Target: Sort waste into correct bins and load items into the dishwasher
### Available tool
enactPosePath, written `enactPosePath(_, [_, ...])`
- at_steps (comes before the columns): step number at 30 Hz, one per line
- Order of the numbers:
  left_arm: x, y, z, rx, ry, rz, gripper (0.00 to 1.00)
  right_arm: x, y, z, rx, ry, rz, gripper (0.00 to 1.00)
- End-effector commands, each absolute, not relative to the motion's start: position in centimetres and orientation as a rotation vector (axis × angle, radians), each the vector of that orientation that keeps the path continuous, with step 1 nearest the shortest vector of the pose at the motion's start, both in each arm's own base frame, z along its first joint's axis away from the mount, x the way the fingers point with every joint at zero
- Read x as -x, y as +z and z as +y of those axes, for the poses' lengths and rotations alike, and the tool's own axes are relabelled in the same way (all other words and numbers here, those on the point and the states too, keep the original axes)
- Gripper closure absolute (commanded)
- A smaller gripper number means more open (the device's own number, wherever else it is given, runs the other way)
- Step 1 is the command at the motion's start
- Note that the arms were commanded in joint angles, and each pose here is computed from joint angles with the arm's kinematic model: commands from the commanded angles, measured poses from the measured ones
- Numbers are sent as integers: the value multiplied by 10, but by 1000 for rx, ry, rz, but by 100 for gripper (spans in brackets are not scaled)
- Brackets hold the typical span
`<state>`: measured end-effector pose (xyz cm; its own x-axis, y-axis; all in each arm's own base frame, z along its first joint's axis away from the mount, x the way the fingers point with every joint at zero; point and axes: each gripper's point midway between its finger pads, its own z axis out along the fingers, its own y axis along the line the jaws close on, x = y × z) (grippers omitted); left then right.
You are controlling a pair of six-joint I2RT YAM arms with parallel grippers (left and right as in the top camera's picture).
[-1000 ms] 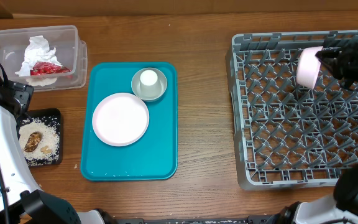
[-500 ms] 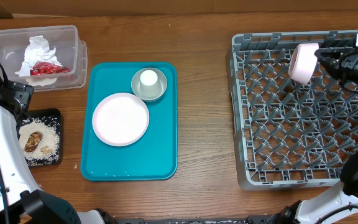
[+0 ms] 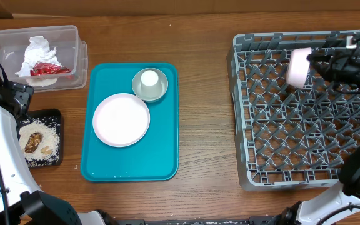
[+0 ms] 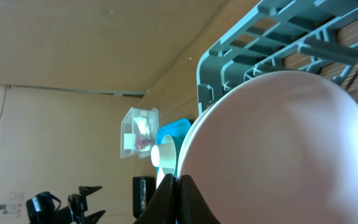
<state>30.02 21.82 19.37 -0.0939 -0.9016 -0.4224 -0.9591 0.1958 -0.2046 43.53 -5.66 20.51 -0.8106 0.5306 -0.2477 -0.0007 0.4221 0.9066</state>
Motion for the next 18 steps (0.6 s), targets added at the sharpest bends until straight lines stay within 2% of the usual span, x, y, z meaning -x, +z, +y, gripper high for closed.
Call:
enactPosePath(1, [-300, 193, 220, 1746, 183, 2012, 0, -438, 202, -52, -443, 1373, 2187, 96])
enactPosePath(8, [-300, 193, 220, 1747, 184, 2012, 0, -436, 188, -83, -658, 1287, 2216, 96])
enactPosePath(10, [-300, 193, 220, 1746, 184, 2012, 0, -435, 187, -92, -677, 1262, 2212, 86])
enactPosePath(18, [-300, 193, 220, 1746, 183, 2012, 0, -425, 176, -141, -877, 995, 2287, 85])
